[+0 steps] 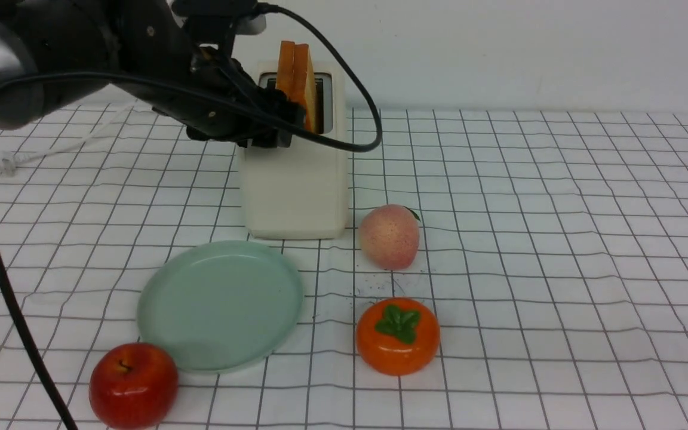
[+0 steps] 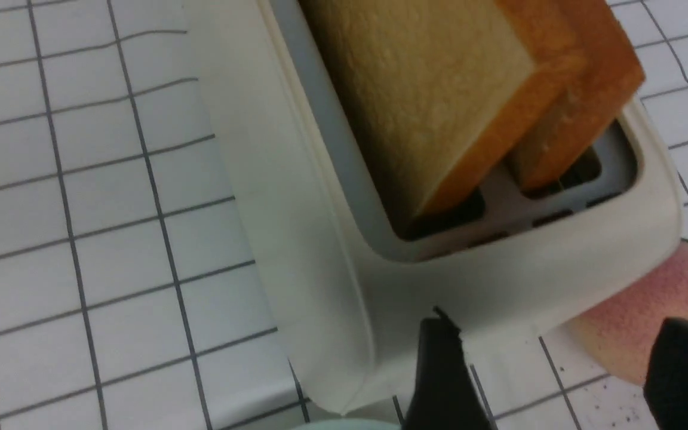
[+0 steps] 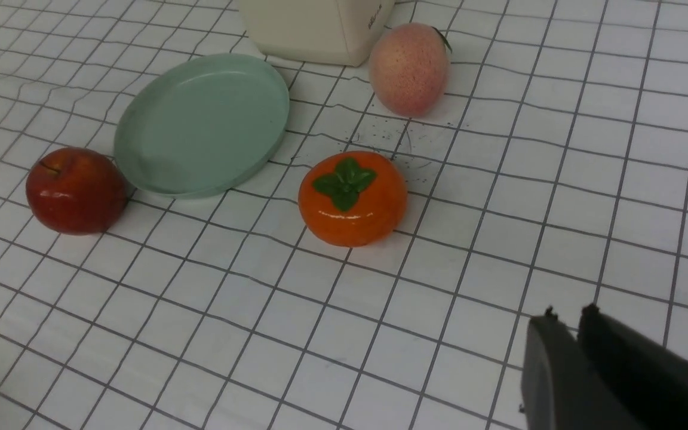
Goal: Take toasted bread from bread machine on white checkered table place on plate.
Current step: 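Reach for a toast slice standing in the toaster with the left gripper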
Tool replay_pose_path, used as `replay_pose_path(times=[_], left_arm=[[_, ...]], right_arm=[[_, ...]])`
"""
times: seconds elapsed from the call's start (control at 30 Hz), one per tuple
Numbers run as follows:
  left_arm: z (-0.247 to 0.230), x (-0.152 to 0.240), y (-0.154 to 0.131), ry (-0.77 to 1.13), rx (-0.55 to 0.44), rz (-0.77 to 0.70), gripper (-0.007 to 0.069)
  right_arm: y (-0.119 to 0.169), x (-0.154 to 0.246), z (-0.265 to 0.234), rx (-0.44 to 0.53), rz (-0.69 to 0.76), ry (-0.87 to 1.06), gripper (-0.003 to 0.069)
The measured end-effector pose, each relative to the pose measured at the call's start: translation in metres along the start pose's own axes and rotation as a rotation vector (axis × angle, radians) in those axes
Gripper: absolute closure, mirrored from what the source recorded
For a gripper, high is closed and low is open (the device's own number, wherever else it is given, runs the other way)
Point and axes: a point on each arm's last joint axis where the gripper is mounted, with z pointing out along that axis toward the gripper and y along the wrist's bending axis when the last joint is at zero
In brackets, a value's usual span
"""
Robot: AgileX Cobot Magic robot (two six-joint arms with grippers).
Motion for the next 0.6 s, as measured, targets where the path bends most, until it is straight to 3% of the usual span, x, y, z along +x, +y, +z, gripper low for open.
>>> replay_pose_path(times=[0.33, 0.6], left_arm=[[0.022, -0.006, 0.005, -0.146, -0.022, 0.027, 0.0299], [0.02, -0.017, 0.005, -0.263, -0.03, 0.042, 0.031]], right_arm=[[0.0, 0.0, 0.0, -0.001, 0.001, 0.0, 0.058], [0.001, 0.0, 0.0, -0.01, 0.007, -0.003, 0.0574]])
